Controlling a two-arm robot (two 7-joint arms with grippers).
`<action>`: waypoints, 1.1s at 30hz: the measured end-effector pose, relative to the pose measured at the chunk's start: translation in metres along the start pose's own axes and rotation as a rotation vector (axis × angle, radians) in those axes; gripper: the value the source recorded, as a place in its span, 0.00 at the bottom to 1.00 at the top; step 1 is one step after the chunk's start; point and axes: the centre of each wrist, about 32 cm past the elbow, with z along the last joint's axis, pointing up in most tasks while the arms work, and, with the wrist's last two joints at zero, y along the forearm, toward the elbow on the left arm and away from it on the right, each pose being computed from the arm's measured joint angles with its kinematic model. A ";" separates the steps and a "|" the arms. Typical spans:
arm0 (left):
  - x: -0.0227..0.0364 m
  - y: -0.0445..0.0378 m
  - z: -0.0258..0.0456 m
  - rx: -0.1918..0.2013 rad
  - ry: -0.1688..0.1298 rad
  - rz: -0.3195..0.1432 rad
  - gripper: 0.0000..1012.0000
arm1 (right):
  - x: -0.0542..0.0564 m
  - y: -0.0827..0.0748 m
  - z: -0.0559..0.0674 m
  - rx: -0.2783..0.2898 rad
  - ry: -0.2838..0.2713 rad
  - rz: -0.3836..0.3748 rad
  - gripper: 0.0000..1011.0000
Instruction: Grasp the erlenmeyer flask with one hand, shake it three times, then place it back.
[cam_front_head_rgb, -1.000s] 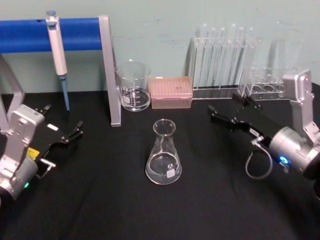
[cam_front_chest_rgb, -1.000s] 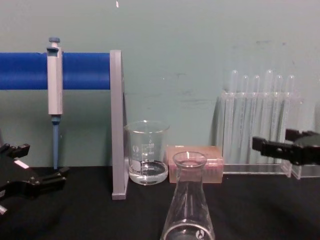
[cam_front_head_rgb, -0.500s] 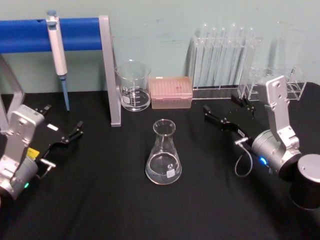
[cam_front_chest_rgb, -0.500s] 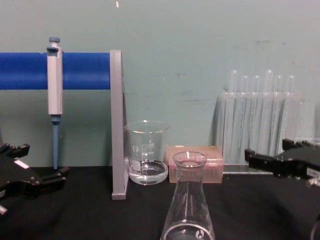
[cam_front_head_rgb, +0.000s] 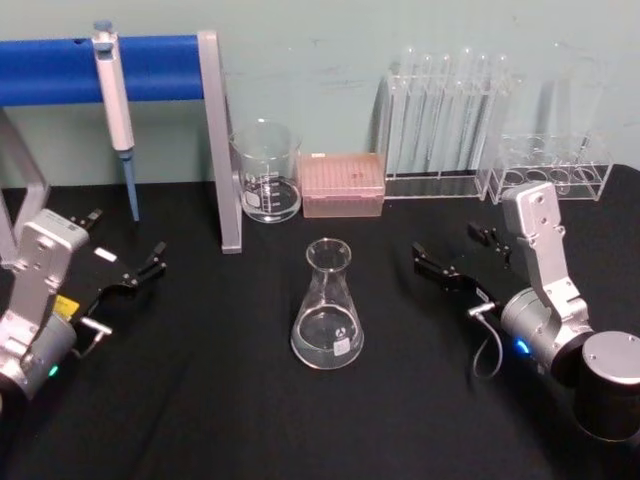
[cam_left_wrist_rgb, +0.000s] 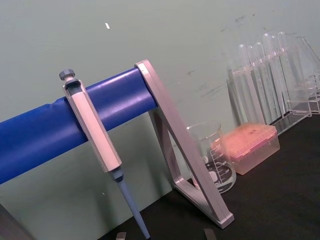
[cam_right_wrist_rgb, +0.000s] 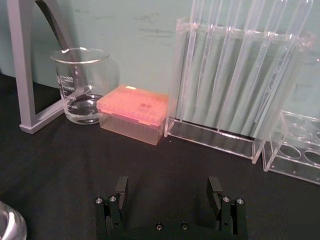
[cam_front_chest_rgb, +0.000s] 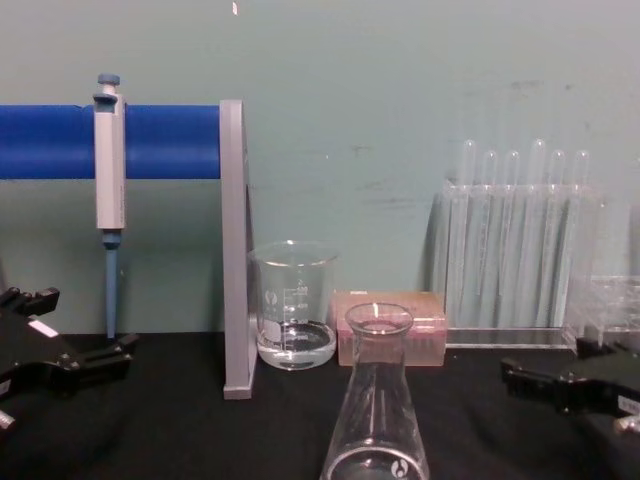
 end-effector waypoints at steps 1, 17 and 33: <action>0.0000 0.0000 0.0000 0.000 0.000 0.000 0.99 | 0.000 0.000 -0.001 -0.003 0.000 -0.001 0.99; 0.0000 0.0000 0.0000 0.000 0.000 0.000 0.99 | -0.001 0.000 -0.001 -0.014 0.002 -0.006 0.99; 0.0000 0.0000 0.0000 0.000 0.000 0.000 0.99 | -0.001 0.000 -0.001 -0.012 0.000 -0.005 0.99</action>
